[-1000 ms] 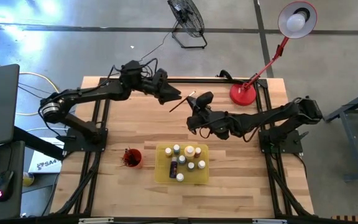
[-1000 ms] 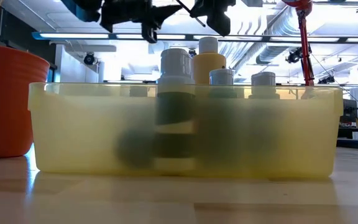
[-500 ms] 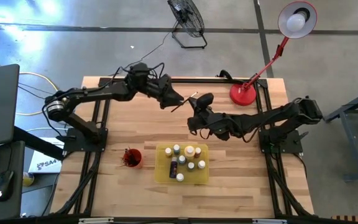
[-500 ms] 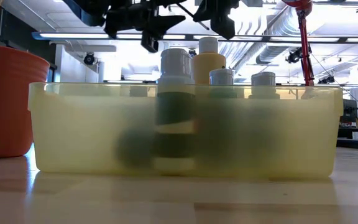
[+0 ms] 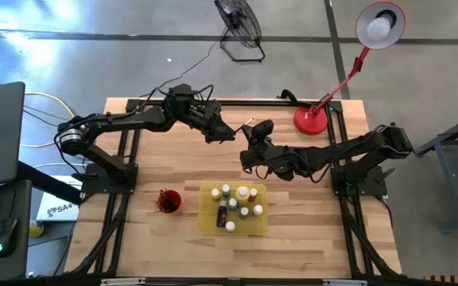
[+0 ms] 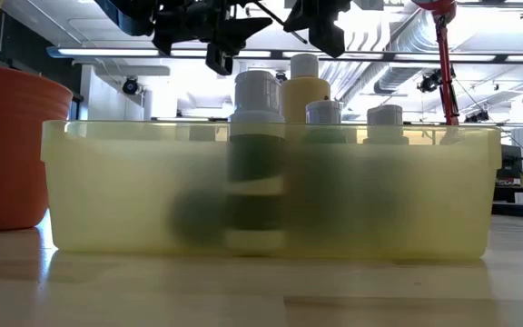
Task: Pick & Place Paint Supplies
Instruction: Put the silver paintbrush into the orange cup
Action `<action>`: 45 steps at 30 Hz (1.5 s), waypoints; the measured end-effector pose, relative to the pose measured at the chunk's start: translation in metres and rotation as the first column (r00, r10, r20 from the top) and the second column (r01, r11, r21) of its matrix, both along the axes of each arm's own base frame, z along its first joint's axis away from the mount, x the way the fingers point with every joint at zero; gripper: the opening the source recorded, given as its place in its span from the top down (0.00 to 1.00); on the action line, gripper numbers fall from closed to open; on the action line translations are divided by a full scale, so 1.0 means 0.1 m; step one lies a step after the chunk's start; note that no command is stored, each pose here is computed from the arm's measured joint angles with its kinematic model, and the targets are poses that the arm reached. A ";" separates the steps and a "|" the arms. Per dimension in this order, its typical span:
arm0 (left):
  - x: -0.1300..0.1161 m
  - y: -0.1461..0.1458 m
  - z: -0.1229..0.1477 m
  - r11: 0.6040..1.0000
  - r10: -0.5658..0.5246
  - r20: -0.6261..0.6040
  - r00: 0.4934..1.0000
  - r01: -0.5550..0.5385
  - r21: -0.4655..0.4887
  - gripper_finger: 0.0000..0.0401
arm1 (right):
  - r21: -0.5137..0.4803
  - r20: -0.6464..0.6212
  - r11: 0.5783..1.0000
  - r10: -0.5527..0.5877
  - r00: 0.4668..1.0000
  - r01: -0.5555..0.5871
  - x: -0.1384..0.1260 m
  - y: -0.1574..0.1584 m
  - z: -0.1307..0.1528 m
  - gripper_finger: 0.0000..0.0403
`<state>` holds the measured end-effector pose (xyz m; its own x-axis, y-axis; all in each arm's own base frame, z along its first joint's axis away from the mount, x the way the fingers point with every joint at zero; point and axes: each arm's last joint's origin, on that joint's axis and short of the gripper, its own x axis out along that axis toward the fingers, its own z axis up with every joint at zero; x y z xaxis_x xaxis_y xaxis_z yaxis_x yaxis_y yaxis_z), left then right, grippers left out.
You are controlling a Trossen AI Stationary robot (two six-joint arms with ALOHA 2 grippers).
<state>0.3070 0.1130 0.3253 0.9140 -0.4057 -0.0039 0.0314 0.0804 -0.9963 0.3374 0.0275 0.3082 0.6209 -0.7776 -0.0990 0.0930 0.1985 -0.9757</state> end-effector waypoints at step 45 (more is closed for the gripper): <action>-0.01 0.00 0.03 0.986 -0.020 0.095 0.995 0.003 0.169 0.95 | -0.027 0.112 0.998 -0.047 0.993 0.051 -0.04 0.00 0.20 0.78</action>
<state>0.3064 0.1128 0.3285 0.9087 -0.4172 0.0140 0.1278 0.2461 -0.9608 0.3329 0.0273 0.3279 0.5878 -0.8090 -0.0072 0.2106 0.1616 -0.9641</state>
